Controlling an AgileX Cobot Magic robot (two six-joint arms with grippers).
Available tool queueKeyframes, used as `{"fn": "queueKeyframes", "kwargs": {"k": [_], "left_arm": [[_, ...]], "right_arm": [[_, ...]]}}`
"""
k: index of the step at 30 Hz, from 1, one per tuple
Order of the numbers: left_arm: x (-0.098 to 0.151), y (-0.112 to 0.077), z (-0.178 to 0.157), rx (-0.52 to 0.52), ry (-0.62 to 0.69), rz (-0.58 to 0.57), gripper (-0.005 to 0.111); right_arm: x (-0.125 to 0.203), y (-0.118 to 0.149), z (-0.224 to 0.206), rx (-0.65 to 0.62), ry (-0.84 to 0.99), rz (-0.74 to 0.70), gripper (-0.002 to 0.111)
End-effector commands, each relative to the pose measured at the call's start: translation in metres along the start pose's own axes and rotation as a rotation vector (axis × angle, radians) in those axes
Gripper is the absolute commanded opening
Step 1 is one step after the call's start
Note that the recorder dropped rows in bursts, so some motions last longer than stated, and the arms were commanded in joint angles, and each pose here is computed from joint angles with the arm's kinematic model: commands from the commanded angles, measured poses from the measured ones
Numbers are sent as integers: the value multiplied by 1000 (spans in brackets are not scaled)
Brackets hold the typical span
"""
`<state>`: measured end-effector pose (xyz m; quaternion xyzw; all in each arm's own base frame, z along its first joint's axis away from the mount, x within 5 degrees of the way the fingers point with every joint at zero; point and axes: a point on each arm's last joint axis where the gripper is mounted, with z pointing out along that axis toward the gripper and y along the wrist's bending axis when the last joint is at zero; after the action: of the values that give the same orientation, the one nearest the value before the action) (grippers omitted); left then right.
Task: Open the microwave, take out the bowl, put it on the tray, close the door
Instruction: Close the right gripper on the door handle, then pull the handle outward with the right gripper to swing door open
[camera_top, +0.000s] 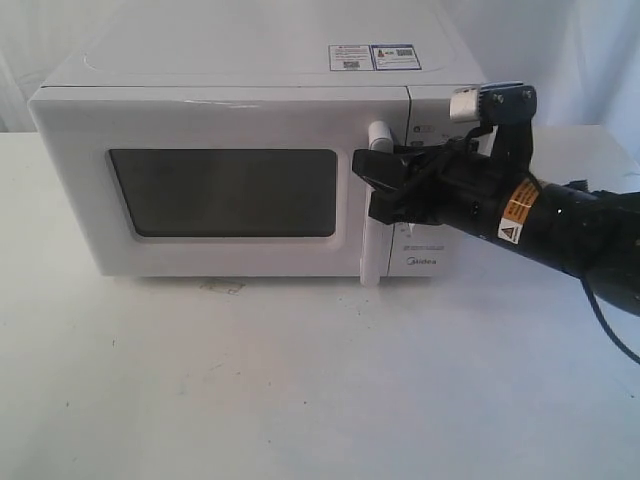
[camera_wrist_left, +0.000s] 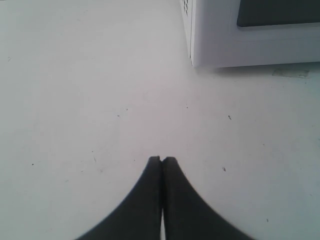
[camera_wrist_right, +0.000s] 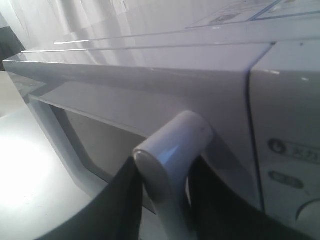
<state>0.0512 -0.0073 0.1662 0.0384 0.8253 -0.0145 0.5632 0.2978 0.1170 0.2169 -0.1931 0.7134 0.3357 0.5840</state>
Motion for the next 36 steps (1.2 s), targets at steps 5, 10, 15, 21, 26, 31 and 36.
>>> {"fn": "queueKeyframes", "kwargs": {"k": [5,10,15,21,26,31,36], "left_arm": [[1,0,0,1,-1,-6,0],[1,0,0,1,-1,-6,0],[1,0,0,1,-1,-6,0],[1,0,0,1,-1,-6,0],[1,0,0,1,-1,-6,0],[1,0,0,1,-1,-6,0],[1,0,0,1,-1,-6,0]], "right_arm": [[12,85,-7,-612,30,-156,0],[14,93,-8,-647,46,-169,0],[13,97,-16,-656,43,-184,0],[9,104,-25,-668,32,-198,0],[7,106,-29,-668,24,-202,0],[5,111,-35,-692,32,-223,7],[2,115,-43,-689,127,-208,45]]}}
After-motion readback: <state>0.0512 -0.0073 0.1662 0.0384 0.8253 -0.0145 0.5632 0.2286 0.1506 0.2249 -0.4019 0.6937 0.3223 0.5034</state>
